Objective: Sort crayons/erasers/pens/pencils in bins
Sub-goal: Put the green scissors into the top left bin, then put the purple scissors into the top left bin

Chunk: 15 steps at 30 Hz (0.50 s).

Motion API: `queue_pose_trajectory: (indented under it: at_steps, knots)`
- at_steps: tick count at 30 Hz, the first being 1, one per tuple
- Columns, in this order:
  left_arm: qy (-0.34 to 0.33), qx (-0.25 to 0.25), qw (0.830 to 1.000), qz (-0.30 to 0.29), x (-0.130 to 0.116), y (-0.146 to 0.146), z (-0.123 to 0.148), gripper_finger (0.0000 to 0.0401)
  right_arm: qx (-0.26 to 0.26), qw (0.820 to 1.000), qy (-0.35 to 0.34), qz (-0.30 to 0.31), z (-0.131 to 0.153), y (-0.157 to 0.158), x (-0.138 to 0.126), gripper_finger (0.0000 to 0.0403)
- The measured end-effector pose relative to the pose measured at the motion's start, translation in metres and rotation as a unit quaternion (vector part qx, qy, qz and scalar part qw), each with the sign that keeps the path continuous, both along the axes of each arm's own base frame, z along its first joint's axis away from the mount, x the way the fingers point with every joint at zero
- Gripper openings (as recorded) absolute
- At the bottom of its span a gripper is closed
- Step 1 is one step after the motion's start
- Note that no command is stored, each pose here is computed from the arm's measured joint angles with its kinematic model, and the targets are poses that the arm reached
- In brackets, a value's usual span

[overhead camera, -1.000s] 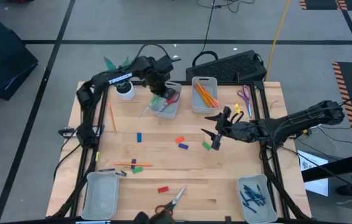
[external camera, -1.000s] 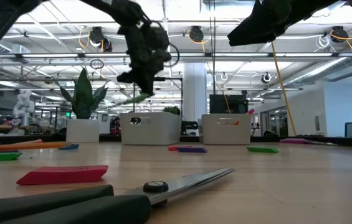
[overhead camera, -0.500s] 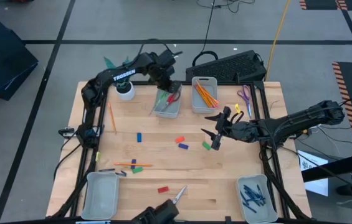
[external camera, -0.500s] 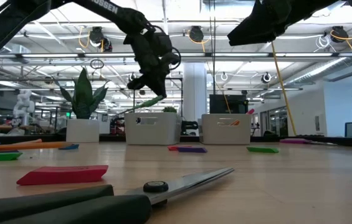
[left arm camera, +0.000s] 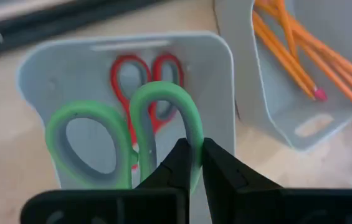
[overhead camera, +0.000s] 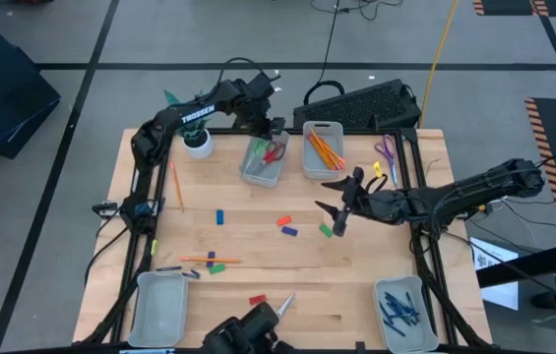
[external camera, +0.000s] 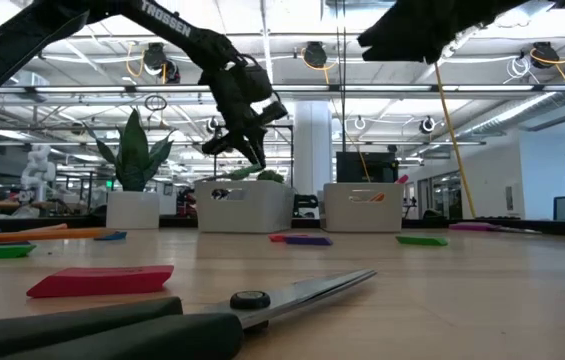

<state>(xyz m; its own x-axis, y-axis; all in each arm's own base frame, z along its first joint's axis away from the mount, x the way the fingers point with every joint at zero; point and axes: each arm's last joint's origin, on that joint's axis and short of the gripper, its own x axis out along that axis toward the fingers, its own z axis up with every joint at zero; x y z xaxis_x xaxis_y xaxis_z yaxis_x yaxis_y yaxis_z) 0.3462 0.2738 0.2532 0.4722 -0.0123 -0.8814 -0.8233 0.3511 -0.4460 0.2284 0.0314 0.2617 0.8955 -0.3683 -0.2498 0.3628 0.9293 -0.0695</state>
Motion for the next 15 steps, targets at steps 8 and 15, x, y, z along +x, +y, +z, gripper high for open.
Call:
queue_pose_trajectory:
  at_steps: [8,15]
  knots:
    - [-0.008,0.069,0.997,-0.039,0.013,-0.004,0.0,0.0068,-0.01,1.0,-0.028,0.004,0.006,0.0,0.002,0.024]
    - [-0.014,0.074,0.994,-0.074,0.012,-0.004,0.002,0.0166,-0.047,0.999,-0.002,0.013,0.004,0.0,0.001,0.024]
